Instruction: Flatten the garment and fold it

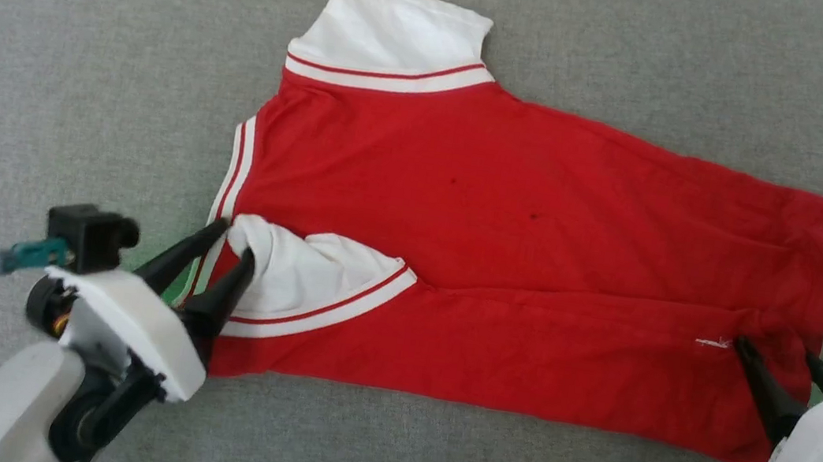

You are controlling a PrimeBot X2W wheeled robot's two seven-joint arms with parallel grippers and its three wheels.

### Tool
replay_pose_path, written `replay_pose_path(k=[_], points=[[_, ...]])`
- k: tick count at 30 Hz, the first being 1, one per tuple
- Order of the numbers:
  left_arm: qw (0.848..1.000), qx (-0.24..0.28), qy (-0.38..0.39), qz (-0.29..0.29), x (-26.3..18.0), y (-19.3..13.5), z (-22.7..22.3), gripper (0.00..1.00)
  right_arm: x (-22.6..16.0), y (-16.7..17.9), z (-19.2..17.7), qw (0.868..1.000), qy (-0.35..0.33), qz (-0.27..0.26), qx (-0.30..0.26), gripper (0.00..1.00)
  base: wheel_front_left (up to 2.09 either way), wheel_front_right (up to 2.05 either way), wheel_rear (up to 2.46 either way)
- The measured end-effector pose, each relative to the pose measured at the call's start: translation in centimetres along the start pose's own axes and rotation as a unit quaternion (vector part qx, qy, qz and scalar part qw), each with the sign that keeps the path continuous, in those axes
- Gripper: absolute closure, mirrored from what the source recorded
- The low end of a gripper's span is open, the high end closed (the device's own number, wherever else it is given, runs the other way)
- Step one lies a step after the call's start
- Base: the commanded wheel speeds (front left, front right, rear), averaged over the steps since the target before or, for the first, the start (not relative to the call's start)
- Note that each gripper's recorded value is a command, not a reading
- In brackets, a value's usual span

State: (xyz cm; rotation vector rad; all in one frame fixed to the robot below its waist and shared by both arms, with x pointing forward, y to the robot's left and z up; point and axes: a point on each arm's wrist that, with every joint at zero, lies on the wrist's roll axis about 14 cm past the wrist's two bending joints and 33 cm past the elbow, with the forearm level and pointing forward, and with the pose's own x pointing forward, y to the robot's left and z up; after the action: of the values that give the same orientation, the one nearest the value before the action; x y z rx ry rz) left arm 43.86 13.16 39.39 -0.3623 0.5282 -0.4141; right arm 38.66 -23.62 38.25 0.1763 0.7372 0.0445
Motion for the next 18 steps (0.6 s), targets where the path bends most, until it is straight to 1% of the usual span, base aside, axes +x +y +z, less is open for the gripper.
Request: replay_pose_path(k=[4,6,9,11,13,15,18], points=[[0.998,-0.003,-0.048,0.038,-1.8,0.9,1.2,0.0,-1.4,0.3,1.0,0.999,-0.032,0.002,0.003,0.0,0.0,0.0,0.0],[0.996,-0.006,-0.082,0.044,-2.8,0.6,2.3,0.0,-2.2,0.4,1.7,0.999,-0.054,0.002,0.006,0.0,0.0,0.0,0.0],[0.989,-0.002,-0.136,0.059,-4.4,0.2,4.0,0.0,-3.6,0.4,2.6,0.996,-0.089,-0.003,0.008,0.0,0.0,0.0,0.0],[0.982,0.007,-0.171,0.078,-5.5,0.2,5.3,0.0,-4.6,0.3,3.5,0.992,-0.123,-0.013,0.003,0.0,0.0,0.0,0.0],[0.974,0.02,-0.206,0.094,-6.6,0.1,6.6,0.0,-5.7,0.2,5.0,0.985,-0.17,-0.023,-0.005,0.0,0.0,0.0,0.0],[0.966,0.037,-0.235,0.105,-7.6,-0.4,7.8,0.0,-6.8,0.4,6.4,0.975,-0.22,-0.03,-0.016,0.0,0.0,0.0,0.0],[0.948,0.063,-0.288,0.12,-9.3,-1.4,9.7,0.0,-8.2,0.6,7.3,0.959,-0.278,-0.046,-0.019,0.0,0.0,0.0,0.0]])
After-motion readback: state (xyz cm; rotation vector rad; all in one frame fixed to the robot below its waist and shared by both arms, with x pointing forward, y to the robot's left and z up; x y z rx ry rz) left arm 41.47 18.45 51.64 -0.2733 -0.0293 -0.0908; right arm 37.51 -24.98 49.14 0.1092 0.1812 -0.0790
